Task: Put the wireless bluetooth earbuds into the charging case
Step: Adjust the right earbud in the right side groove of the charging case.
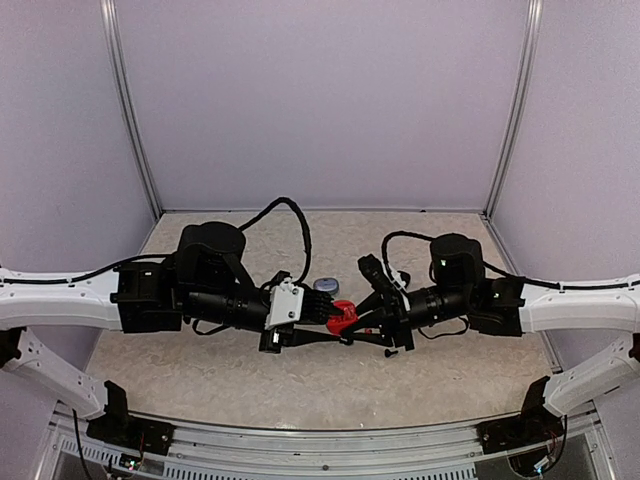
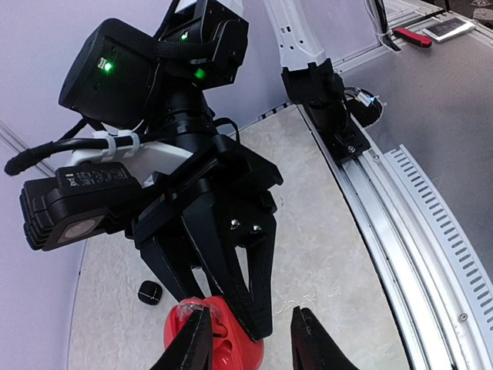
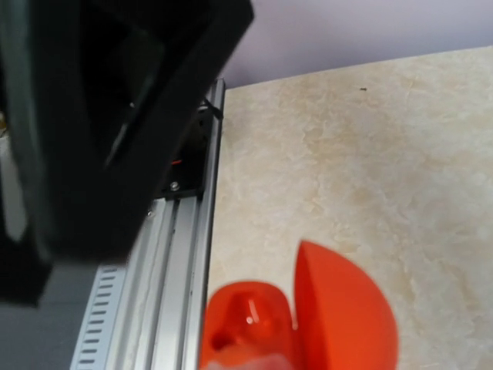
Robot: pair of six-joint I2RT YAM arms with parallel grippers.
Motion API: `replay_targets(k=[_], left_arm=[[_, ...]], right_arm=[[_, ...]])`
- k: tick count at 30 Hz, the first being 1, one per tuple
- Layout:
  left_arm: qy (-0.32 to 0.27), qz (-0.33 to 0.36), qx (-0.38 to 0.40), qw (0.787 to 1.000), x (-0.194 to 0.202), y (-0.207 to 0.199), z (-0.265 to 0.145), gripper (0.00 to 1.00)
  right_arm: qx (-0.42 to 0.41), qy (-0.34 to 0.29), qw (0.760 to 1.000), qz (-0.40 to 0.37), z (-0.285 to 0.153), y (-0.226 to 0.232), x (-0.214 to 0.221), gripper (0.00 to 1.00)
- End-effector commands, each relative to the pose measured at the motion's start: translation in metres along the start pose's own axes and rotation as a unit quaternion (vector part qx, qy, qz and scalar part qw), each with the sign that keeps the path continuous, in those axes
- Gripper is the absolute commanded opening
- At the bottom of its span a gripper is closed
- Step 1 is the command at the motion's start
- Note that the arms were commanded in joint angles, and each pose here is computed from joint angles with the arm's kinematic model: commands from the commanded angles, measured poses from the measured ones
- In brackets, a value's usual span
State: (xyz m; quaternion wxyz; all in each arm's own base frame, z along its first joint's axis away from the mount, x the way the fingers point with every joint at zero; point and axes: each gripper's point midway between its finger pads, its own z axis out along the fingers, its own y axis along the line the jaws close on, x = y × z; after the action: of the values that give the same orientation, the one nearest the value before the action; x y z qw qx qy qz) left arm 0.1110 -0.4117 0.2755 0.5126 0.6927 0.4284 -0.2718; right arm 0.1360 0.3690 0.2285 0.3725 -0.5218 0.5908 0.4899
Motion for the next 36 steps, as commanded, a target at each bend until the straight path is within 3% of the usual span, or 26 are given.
replay_targets(k=[1, 16, 30, 36], left_arm=[[0.003, 0.034, -0.003, 0.999, -0.009, 0.006, 0.001, 0.36], [0.024, 0.042, 0.012, 0.999, 0.0, 0.006, 0.019, 0.36], [0.037, 0.051, 0.009, 0.998, 0.001, 0.011, 0.021, 0.45], [0.056, 0.055, 0.016, 0.997, 0.012, 0.007, 0.025, 0.43]], right_arm=[[-0.015, 0.002, 1.0, 0.004, 0.002, 0.0, -0.008, 0.0], [-0.024, 0.022, 0.999, 0.001, 0.011, 0.003, -0.002, 0.0], [-0.032, 0.033, 0.999, 0.001, 0.019, 0.006, 0.004, 0.0], [-0.036, 0.033, 0.999, -0.002, 0.02, 0.007, 0.002, 0.0]])
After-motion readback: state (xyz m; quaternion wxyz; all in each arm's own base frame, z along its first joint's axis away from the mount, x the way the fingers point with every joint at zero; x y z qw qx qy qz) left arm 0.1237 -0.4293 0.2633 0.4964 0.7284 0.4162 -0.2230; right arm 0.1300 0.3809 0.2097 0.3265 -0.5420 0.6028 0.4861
